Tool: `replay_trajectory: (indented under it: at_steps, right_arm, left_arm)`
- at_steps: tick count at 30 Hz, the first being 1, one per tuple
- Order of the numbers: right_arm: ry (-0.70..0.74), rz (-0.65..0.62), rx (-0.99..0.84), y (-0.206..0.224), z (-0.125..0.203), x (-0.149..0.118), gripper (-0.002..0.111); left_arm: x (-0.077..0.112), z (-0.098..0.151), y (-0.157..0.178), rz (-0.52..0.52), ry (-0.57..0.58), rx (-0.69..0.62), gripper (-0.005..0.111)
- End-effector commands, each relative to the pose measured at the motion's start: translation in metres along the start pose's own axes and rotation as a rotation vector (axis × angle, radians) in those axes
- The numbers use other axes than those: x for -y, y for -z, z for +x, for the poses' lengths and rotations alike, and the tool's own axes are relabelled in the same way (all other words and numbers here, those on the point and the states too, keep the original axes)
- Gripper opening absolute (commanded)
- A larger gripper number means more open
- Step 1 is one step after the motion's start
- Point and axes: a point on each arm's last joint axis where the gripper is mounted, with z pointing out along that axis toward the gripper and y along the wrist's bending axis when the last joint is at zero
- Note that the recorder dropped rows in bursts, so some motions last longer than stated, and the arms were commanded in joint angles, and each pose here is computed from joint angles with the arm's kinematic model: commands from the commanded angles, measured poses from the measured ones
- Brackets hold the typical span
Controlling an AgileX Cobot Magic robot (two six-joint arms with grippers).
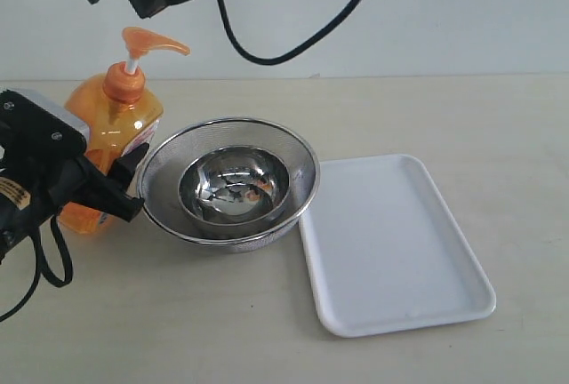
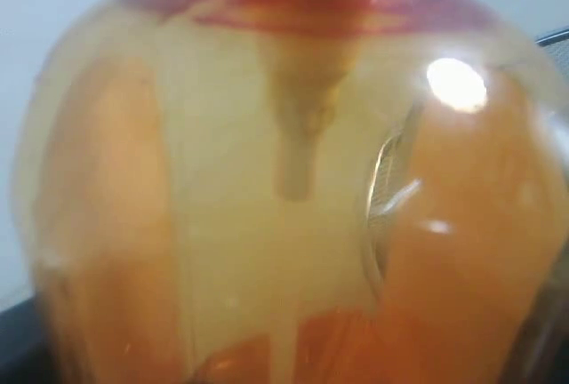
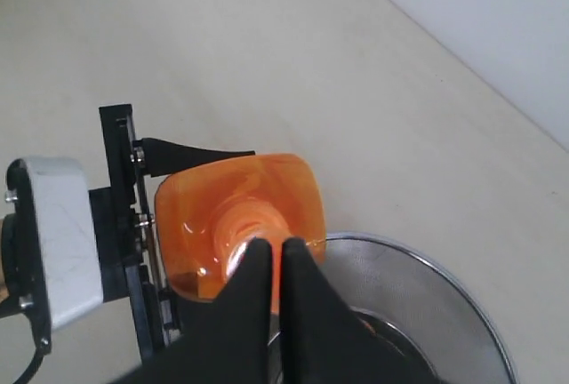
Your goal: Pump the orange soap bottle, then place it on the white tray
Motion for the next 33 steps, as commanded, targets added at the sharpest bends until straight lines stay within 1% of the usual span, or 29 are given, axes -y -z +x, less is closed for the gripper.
replay_trajectory:
  at_steps: [1,10,16,18,20,22,24,29,33]
  right_arm:
    - [-0.020,-0.021,-0.049,-0.019,0.010,0.002,0.000]
    - [-0.057,-0.071,-0.114,-0.036,0.020,-0.001,0.000]
    - [-0.052,-0.080,-0.113,-0.036,0.020,-0.001,0.000]
    - [-0.019,-0.061,-0.082,-0.028,0.015,-0.001,0.000]
    - [0.014,-0.010,-0.019,-0.014,0.006,0.002,0.000]
    - [0.027,0.033,0.059,-0.001,-0.005,0.004,0.000]
    - [0.021,0.058,0.115,0.002,-0.010,0.009,0.000]
    - [0.001,0.085,0.117,-0.015,-0.004,0.024,0.000]
    - [-0.008,0.072,0.042,-0.026,0.006,0.027,0.000]
  left_arm:
    - [-0.002,-0.009,-0.001,-0.018,0.005,0.057,0.005]
    - [-0.002,-0.009,-0.001,-0.017,0.002,0.054,0.005]
    - [-0.002,-0.009,-0.001,-0.017,0.001,0.053,0.005]
    - [-0.002,-0.009,-0.001,-0.017,0.001,0.053,0.005]
    - [-0.002,-0.009,-0.001,-0.017,0.001,0.053,0.005]
    - [-0.002,-0.009,-0.001,-0.017,0.001,0.053,0.005]
    - [-0.002,-0.009,-0.001,-0.014,0.000,0.051,0.005]
    - [-0.002,-0.009,-0.001,-0.012,-0.001,0.051,0.005]
    - [-0.002,-0.009,-0.001,-0.012,-0.001,0.051,0.005]
